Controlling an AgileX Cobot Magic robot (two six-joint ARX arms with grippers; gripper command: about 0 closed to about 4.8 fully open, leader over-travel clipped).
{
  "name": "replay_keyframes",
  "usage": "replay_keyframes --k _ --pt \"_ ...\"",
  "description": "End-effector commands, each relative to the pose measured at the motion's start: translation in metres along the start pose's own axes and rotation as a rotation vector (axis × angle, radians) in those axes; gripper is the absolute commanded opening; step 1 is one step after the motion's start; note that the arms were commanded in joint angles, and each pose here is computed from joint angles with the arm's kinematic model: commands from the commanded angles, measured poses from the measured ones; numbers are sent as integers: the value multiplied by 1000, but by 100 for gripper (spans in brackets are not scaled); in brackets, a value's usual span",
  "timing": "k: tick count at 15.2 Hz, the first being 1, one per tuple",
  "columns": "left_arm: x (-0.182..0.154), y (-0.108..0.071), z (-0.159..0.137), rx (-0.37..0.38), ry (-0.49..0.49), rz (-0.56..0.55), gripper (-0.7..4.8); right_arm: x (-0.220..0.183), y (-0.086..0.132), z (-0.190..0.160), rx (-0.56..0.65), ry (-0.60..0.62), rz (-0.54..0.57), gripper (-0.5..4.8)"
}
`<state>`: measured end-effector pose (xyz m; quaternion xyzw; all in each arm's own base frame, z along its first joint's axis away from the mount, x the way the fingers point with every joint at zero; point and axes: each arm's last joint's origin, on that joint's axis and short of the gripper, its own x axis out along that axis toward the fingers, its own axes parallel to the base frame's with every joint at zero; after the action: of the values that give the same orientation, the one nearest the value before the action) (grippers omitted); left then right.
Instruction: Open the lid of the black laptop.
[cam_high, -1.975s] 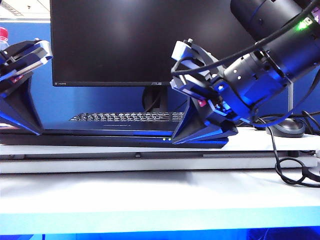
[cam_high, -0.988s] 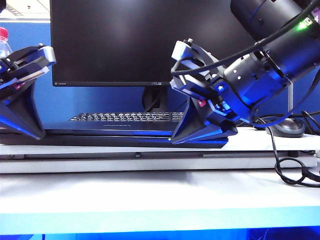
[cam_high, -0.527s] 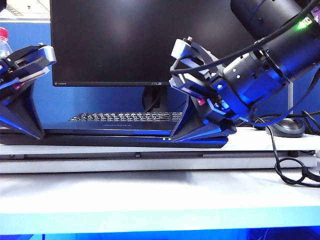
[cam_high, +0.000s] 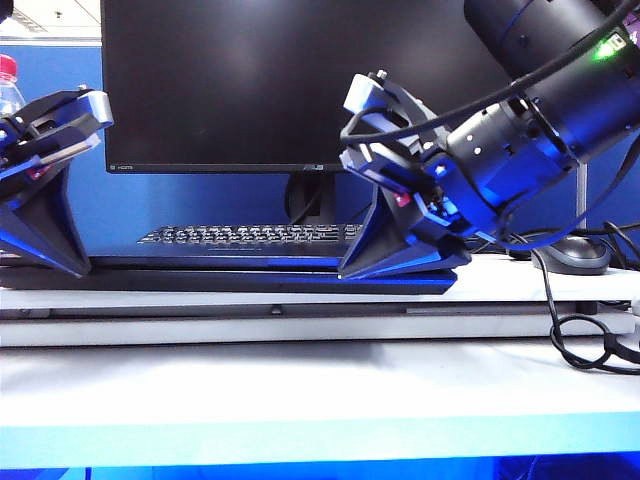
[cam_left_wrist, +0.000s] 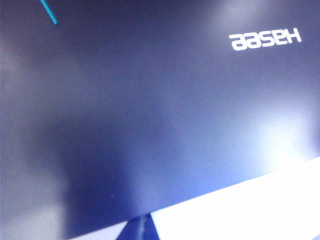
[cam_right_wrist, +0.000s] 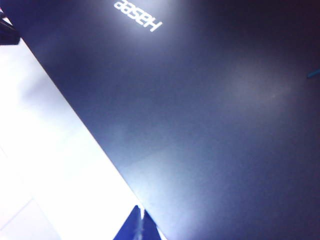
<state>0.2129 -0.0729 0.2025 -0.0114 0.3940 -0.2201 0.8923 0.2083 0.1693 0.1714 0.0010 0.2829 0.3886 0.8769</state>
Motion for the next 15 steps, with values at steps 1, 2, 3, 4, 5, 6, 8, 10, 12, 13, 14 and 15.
replay_keyframes --k 1,2,3,4,5,6,8,10,12,13,14,15 --pt "-3 -1 16 31 -139 5 -7 -3 -5 18 -13 -150 -75 -1" --pt "-4 -1 18 33 -146 4 -6 -3 -5 18 -14 -156 -74 -1" --pt "-5 -2 20 35 -153 3 -7 -3 -4 19 -16 -162 -73 -1" --pt "-7 -2 24 40 -166 3 -7 -3 -4 20 -17 -172 -73 -1" --pt "-8 -3 26 41 -174 3 -7 -3 -4 21 -19 -180 -71 -1" --pt "-9 -3 28 43 -182 2 -7 -3 -4 22 -20 -189 -70 -1" --pt "-10 -3 31 45 -192 2 -7 -4 -6 23 -19 -207 -74 -1" --pt "-10 -4 33 50 -214 1 -6 -5 -9 25 -14 -222 -85 -1" --pt "-11 -4 35 54 -235 0 -6 -7 -13 27 -3 -243 -91 -1" --pt "-11 -4 37 57 -248 -1 -6 -7 -13 29 -6 -255 -90 -1" --pt "-12 -4 38 59 -259 -2 -6 -7 -12 32 -7 -260 -89 -1" --pt "-12 -4 38 60 -267 -2 -6 -7 -12 37 -9 -272 -87 -1"
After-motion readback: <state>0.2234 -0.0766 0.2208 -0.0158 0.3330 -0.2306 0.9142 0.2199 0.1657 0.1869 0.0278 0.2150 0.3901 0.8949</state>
